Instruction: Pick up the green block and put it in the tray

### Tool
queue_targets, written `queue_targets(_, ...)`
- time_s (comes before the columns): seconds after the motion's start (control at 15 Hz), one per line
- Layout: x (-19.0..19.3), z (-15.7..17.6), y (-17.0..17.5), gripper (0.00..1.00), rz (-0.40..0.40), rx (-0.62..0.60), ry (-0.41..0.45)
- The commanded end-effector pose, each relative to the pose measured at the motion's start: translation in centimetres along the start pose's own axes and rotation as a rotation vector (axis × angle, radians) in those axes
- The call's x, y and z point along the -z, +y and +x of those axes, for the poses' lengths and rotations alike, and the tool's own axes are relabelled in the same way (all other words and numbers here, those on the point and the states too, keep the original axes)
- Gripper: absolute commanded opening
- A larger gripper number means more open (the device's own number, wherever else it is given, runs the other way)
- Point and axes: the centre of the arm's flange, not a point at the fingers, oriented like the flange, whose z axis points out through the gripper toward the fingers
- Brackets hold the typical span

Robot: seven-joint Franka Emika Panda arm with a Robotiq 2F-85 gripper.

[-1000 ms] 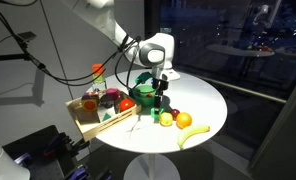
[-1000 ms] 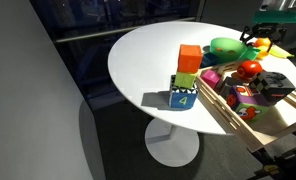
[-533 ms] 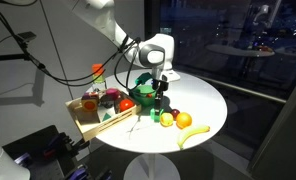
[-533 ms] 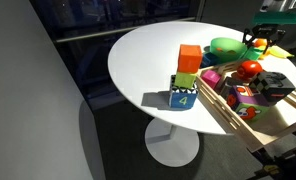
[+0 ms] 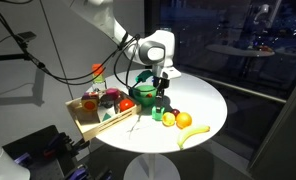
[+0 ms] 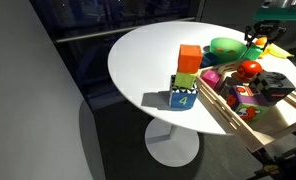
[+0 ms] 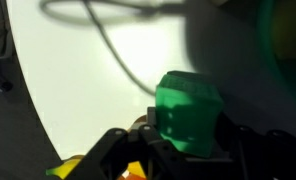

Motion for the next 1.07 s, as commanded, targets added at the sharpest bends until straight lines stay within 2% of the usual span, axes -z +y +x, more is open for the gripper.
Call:
queue_targets(0.0,3.0,-0.5,0.7,0.31,0.032,-0.01,0.009)
queue_targets(0.47,7.2,-2.4,1.3,0.31,0.071,0.033,0.034)
queue_targets(1.0,10.3,-7.3,1.1,0.31,0.117,0.168,0.055)
